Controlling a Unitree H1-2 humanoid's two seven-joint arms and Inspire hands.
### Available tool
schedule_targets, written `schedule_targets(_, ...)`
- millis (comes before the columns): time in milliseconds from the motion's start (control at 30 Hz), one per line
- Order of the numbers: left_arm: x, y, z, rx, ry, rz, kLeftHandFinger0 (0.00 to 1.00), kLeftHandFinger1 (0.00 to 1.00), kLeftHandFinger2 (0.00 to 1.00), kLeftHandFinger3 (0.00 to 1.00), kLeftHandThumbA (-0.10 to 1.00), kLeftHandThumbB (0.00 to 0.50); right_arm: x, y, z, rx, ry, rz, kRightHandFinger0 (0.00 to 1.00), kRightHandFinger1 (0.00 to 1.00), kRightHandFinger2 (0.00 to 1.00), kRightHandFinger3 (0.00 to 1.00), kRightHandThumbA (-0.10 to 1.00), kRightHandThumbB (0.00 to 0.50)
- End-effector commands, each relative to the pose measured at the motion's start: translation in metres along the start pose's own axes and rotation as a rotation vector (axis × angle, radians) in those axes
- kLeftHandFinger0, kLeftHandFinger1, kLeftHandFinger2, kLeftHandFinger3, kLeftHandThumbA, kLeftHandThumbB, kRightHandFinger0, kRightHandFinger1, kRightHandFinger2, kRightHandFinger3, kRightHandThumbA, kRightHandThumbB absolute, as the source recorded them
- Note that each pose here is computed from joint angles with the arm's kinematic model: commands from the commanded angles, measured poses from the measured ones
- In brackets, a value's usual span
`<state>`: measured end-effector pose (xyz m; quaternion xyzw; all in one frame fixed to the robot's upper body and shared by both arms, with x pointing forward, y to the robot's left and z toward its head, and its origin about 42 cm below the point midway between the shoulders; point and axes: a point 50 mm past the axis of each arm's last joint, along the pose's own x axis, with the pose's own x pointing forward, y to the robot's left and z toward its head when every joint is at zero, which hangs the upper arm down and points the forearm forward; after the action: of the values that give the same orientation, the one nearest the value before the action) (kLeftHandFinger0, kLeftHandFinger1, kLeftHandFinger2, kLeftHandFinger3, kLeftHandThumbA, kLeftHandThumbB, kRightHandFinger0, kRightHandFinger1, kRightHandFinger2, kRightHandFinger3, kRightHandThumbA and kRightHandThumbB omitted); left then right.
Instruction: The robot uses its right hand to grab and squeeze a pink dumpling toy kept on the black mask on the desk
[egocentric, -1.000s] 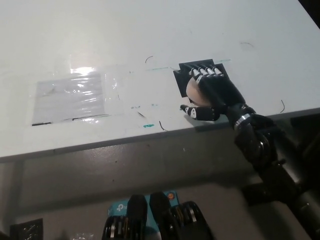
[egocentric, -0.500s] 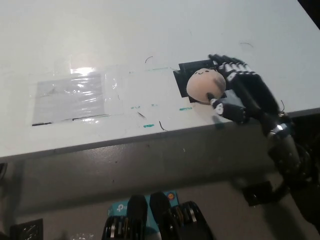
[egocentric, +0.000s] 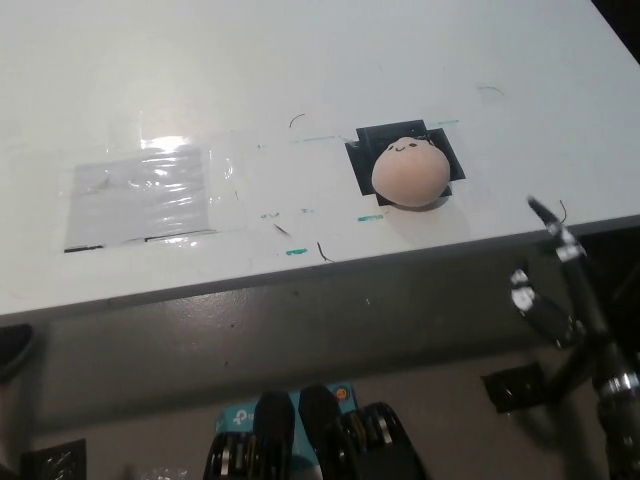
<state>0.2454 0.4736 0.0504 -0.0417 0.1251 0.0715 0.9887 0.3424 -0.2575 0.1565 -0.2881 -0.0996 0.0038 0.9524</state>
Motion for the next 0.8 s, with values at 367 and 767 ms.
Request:
schedule_targets(367,0.000,0.006,0.012,0.030,-0.053,-0.019,0.00,0.00,0.00,0.00,0.98,0.500,-0.029,0.005,-0.051,0.456,0.119,-0.147,0.44,0.55,0.69,0.85,0.12,0.197)
schedule_targets(767,0.001,0.004,0.009,0.034,-0.050,-0.014,0.00,0.00,0.00,0.00,0.98,0.500,-0.031,0.017,-0.056,0.545,0.239,-0.119,0.33,0.48,0.60,0.75,0.17,0.191)
